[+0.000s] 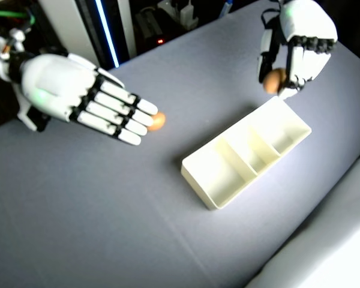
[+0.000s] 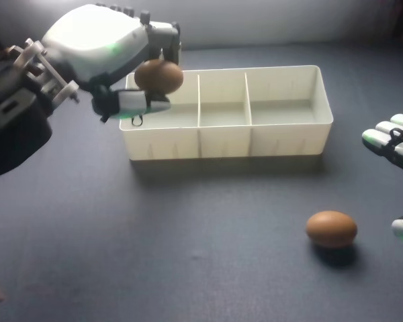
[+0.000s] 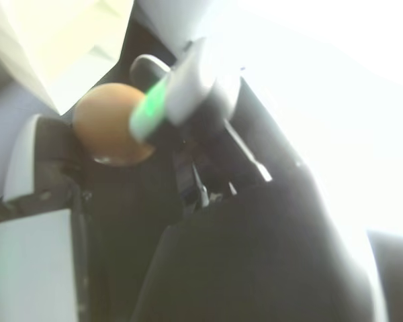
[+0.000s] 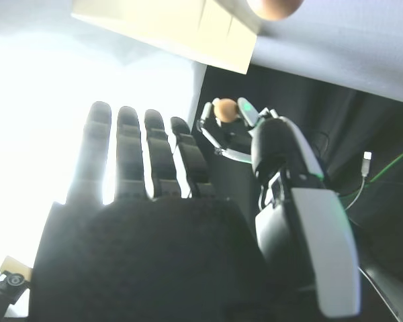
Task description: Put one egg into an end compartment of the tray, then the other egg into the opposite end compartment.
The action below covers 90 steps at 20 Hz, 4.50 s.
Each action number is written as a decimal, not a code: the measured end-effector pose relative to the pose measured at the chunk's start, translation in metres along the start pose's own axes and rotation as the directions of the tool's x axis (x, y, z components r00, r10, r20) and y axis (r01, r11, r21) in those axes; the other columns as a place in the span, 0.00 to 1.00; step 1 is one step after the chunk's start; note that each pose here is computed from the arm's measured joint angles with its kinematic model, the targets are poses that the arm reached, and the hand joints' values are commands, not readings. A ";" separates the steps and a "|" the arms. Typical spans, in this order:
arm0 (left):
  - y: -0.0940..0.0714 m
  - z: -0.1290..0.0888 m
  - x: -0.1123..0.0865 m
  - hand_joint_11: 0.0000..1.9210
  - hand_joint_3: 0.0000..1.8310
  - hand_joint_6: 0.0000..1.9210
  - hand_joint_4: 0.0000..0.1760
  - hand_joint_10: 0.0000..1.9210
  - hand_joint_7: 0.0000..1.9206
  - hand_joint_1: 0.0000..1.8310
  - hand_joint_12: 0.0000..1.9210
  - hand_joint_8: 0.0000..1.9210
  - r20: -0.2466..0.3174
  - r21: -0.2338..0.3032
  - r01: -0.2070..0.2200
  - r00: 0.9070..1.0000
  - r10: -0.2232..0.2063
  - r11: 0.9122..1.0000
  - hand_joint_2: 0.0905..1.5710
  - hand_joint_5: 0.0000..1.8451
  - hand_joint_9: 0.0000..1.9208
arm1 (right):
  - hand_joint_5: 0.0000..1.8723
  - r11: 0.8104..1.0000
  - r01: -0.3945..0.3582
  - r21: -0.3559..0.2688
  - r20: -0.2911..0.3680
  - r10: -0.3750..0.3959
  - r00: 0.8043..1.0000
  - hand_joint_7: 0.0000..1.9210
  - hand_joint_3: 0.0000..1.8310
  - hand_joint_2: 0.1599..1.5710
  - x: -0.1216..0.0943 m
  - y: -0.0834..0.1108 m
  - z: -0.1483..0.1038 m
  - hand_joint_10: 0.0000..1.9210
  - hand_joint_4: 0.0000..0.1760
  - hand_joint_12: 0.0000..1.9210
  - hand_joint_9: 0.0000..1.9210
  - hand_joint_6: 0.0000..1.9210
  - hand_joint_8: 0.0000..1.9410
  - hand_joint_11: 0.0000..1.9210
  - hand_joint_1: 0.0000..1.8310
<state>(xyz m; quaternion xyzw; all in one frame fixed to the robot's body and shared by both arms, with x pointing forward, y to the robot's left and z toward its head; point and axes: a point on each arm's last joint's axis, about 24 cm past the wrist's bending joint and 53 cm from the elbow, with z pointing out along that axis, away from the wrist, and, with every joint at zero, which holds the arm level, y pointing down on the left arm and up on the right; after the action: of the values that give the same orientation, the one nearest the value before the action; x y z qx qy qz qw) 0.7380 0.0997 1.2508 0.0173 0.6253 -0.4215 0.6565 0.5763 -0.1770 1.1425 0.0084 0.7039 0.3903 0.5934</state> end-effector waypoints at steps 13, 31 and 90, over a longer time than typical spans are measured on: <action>0.014 -0.004 0.025 0.00 0.00 0.00 0.78 0.11 0.03 0.31 0.48 0.02 -0.050 -0.059 0.027 0.998 -0.030 0.998 0.78 0.00 0.01 | 0.00 0.998 -0.040 -0.051 -0.040 0.038 0.998 0.00 0.00 0.85 0.010 0.012 -0.001 0.00 0.00 0.00 0.00 0.00 0.00 0.00 0.16; -0.032 -0.129 -0.008 0.00 0.00 0.05 0.00 0.03 0.18 0.52 0.53 0.00 0.091 0.154 0.007 0.996 -0.021 0.988 0.77 0.22 0.14 | 0.04 0.992 -0.122 -0.015 -0.197 0.116 0.974 0.08 0.00 0.75 0.064 -0.008 0.045 0.40 0.00 0.90 0.00 0.07 0.11 0.00 0.39; -0.005 -0.190 -0.044 0.01 0.00 0.00 0.80 0.00 0.00 0.36 0.01 0.00 0.301 0.096 0.129 0.941 -0.152 0.987 0.86 0.00 0.00 | 0.00 0.959 0.040 -0.282 0.486 0.107 0.867 0.00 0.00 0.81 -0.144 0.066 -0.026 0.00 0.27 0.00 0.00 0.00 0.00 0.00 0.16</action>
<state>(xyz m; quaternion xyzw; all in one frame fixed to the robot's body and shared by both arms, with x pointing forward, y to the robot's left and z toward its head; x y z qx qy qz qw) 0.5873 0.2241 1.2487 -0.0685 0.4989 -0.4878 0.7130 0.5667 -0.2134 1.2984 0.0362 0.4643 0.4817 0.7424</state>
